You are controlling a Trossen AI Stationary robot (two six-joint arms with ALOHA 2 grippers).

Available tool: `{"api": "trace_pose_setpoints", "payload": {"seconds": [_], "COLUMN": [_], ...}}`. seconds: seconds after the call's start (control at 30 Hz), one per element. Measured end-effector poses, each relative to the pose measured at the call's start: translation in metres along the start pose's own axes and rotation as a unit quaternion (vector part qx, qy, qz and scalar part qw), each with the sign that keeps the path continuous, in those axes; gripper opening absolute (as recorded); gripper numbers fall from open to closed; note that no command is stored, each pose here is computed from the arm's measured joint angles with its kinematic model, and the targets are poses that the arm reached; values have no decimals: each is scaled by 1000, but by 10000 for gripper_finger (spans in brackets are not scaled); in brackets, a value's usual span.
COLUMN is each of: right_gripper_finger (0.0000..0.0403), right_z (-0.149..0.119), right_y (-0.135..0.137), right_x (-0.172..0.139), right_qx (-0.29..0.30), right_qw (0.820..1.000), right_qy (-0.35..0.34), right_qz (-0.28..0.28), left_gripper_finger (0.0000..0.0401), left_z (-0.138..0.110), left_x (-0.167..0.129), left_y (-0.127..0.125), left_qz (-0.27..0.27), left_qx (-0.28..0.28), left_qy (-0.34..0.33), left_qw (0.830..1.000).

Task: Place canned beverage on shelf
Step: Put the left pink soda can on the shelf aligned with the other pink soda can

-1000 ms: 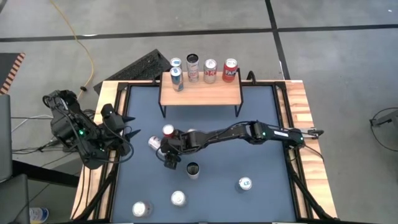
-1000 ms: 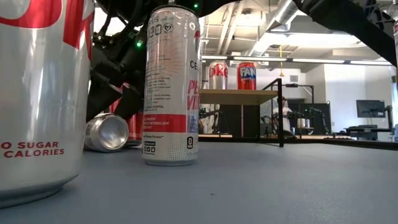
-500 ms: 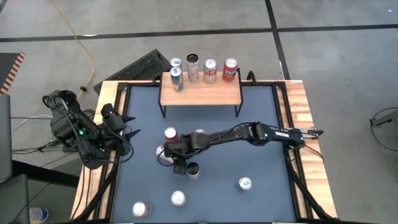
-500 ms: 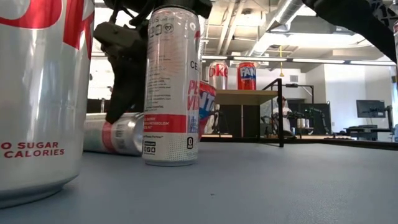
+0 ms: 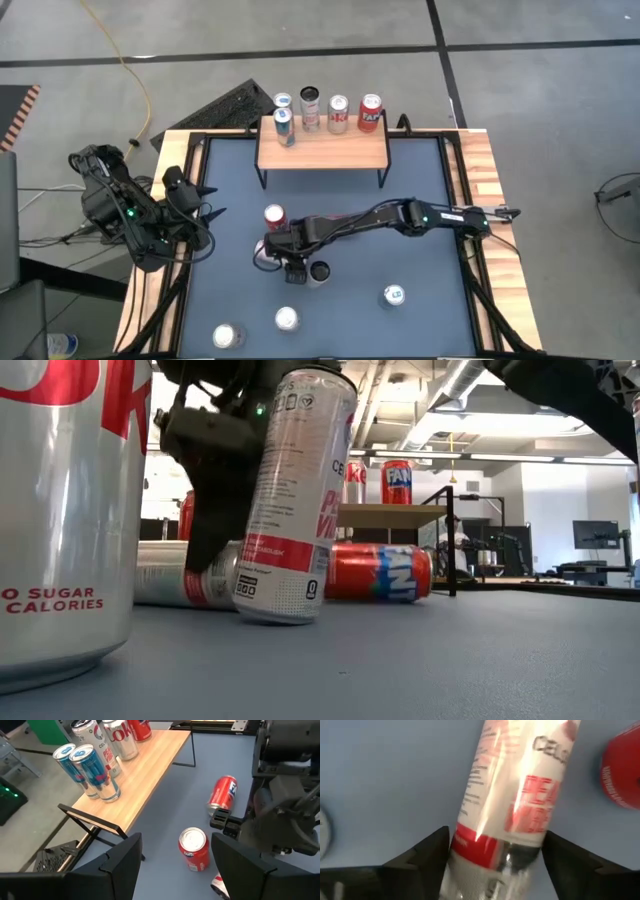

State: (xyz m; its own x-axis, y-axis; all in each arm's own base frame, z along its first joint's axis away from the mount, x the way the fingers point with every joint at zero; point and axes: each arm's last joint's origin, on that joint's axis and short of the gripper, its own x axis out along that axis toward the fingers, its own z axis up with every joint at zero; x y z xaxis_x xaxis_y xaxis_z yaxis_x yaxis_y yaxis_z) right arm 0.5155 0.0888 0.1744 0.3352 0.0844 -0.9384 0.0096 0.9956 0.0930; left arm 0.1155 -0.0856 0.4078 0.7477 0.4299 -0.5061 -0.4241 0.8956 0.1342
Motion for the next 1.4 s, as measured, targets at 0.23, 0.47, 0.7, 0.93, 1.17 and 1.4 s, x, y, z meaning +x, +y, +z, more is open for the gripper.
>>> {"api": "trace_pose_setpoints", "payload": {"seconds": [0.23,0.47,0.7,0.93,1.17,1.4], "right_gripper_finger": [317,282,212,188,197,198], "right_z": [11,10,10,16,21,25], "right_y": [-2,-6,-8,0,10,21], "right_x": [5,12,11,7,4,-5], "right_qx": [7,13,13,3,7,3], "right_qw": [998,998,999,995,989,981], "right_qy": [-56,-55,-52,-94,-137,-176], "right_qz": [14,-10,-9,-25,-54,-75], "left_gripper_finger": [228,228,228,228,228,228], "left_z": [0,0,0,1,0,1], "left_x": [0,0,0,0,0,0], "left_y": [0,0,0,0,0,1], "left_qz": [4,4,4,7,5,14], "left_qx": [0,9,11,14,28,35], "left_qy": [-6,-6,-6,-10,-7,-19], "left_qw": [1000,1000,1000,1000,1000,999]}}
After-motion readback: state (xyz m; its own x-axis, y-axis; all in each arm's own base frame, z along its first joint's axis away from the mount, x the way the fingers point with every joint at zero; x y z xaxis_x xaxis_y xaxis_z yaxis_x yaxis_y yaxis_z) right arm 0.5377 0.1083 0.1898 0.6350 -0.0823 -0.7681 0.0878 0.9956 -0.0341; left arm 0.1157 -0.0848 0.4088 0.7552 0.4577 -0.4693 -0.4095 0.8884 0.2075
